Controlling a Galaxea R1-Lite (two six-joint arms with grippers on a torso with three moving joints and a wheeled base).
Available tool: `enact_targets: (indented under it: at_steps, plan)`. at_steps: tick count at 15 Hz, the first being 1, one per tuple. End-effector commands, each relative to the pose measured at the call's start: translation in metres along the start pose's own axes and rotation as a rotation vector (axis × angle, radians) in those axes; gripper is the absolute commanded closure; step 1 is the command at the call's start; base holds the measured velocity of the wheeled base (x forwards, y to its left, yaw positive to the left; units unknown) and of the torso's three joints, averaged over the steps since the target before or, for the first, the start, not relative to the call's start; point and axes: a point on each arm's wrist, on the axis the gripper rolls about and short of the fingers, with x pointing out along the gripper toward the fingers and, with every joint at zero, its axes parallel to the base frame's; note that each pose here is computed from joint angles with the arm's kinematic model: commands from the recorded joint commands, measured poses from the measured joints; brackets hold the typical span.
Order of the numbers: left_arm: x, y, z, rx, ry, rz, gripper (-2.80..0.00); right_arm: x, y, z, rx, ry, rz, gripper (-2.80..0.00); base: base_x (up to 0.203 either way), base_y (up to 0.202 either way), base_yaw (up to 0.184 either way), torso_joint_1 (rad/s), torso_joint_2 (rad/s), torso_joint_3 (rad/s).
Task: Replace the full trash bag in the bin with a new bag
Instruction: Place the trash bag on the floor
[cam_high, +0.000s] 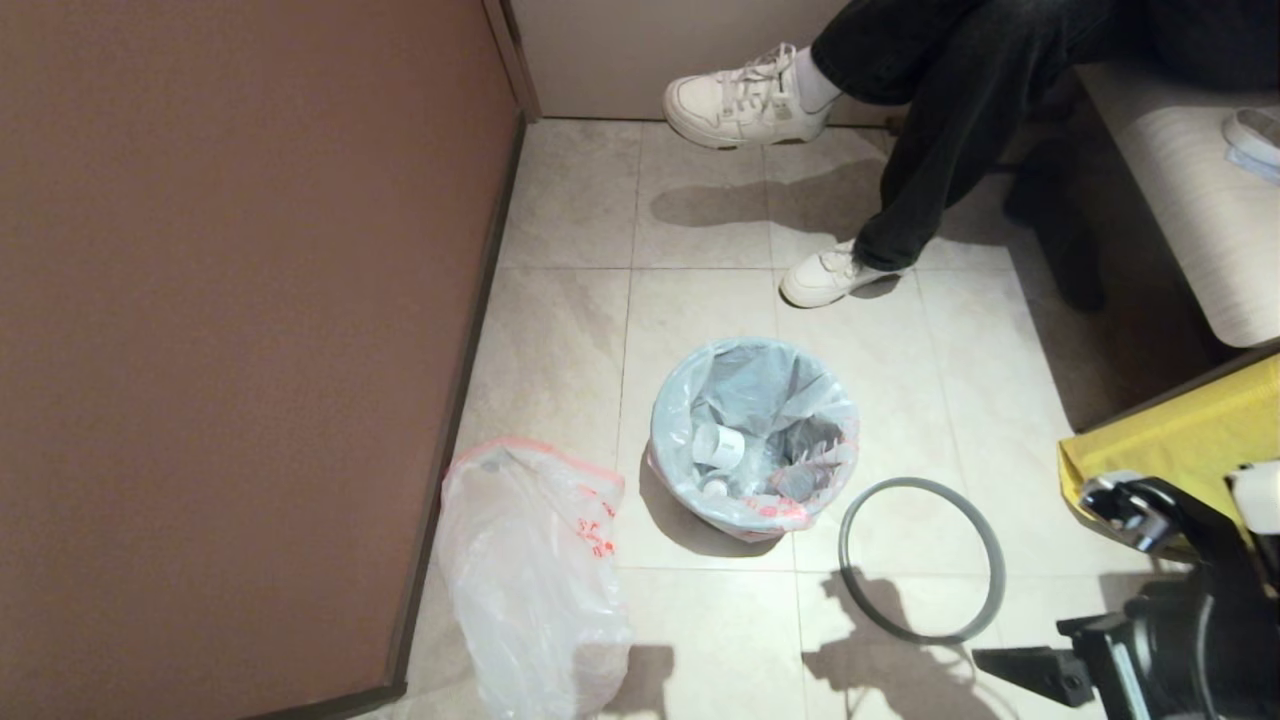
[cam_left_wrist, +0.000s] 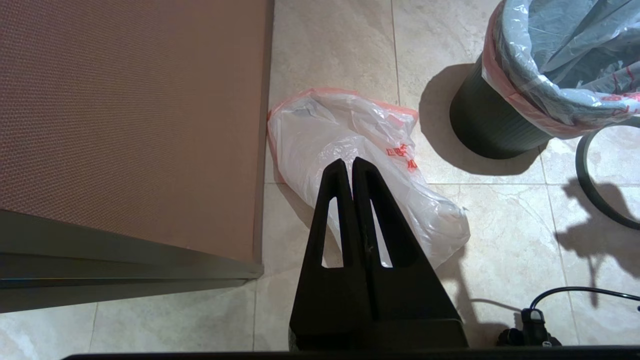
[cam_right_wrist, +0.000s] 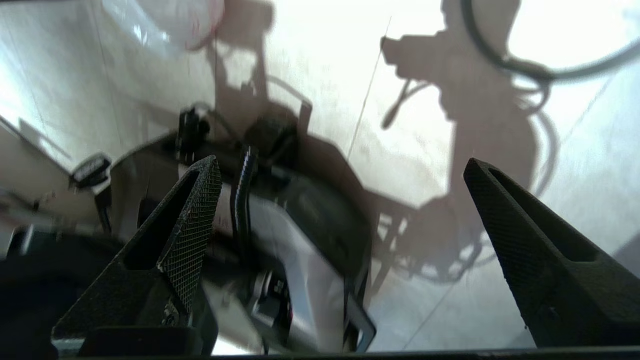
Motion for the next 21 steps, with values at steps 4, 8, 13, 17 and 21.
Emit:
enact_targets:
  at_steps: [4, 8, 13, 17, 21]
  plan:
    - [0.000, 0.000, 0.000, 0.000, 0.001, 0.000, 0.00, 0.094, -0.008, 0.094, -0.018, -0.024, -0.011, -2.80, 0.000, 0.000, 0.000, 0.000, 0.00, 0.000]
    - [0.000, 0.000, 0.000, 0.000, 0.001, 0.000, 0.00, 0.147, -0.013, 0.134, -0.064, 0.001, -0.094, -2.80, 0.000, 0.000, 0.000, 0.000, 0.00, 0.000]
    - [0.000, 0.000, 0.000, 0.000, 0.001, 0.000, 0.00, 0.180, -0.017, 0.155, -0.094, -0.014, -0.249, -2.80, 0.000, 0.000, 0.000, 0.000, 0.00, 0.000]
    - [0.000, 0.000, 0.000, 0.000, 0.001, 0.001, 0.00, 0.174, -0.034, 0.167, -0.147, -0.092, -0.303, -2.80, 0.000, 0.000, 0.000, 0.000, 0.00, 0.000]
    - [0.000, 0.000, 0.000, 0.000, 0.001, 0.000, 0.00, 0.185, -0.046, 0.170, -0.176, -0.121, -0.341, -2.80, 0.000, 0.000, 0.000, 0.000, 0.00, 0.000]
